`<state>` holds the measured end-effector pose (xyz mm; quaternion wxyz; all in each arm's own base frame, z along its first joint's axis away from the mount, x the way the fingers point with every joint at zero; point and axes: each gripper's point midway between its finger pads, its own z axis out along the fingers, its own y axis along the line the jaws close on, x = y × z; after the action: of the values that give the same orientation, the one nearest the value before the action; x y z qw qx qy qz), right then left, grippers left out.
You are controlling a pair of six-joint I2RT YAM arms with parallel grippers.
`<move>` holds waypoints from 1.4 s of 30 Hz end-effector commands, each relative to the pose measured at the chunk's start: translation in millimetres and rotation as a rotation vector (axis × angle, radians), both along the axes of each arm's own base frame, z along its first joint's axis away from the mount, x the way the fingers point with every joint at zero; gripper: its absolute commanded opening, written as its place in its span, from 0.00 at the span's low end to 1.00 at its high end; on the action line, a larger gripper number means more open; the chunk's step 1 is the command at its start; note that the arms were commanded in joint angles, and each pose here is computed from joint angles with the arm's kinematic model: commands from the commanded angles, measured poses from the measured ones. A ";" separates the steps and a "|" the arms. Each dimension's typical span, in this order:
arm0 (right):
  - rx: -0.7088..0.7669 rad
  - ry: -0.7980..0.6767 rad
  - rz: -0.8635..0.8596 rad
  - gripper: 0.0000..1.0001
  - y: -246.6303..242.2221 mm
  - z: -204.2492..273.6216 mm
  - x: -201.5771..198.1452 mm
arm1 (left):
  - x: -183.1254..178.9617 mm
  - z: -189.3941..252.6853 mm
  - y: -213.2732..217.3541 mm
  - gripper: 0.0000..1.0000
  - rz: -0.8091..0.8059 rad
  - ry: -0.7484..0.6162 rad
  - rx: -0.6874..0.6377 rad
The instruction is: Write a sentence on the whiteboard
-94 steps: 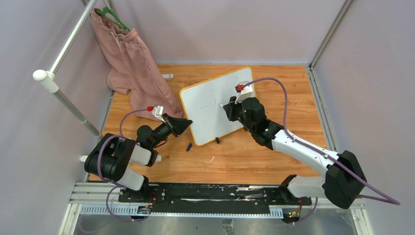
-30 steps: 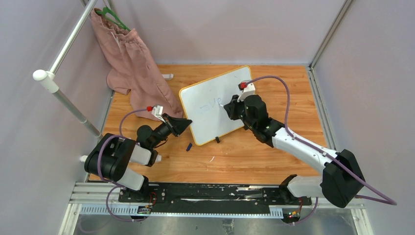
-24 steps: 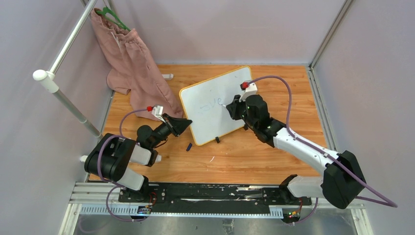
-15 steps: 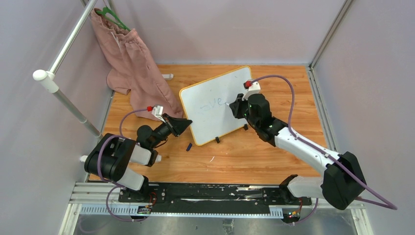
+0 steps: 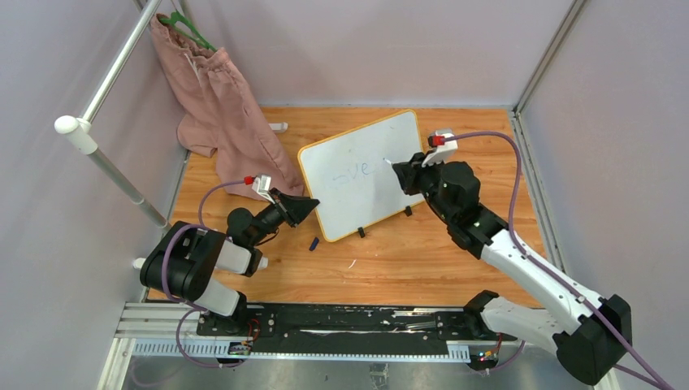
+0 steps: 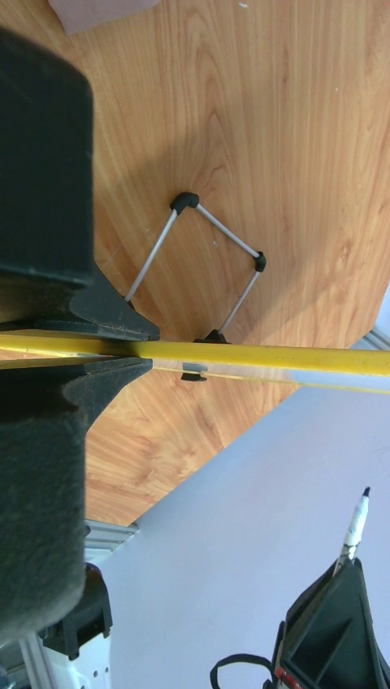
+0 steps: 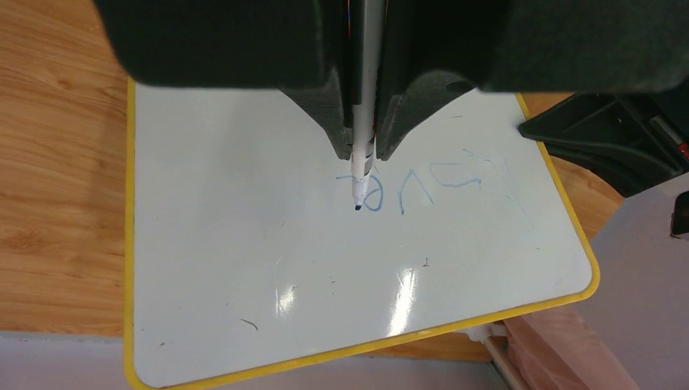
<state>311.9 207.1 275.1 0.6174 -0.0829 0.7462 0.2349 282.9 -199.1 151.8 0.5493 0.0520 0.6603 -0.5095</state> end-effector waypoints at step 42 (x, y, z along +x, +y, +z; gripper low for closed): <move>0.088 -0.007 0.002 0.00 8.4 8.5 61.8 | -5.6 16.2 -3.3 0.00 -0.012 -0.080 -0.013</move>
<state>363.0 223.8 252.1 0.5824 -0.0778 0.7628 0.2700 281.3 -199.9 150.8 0.5492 0.0535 0.6607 -0.5089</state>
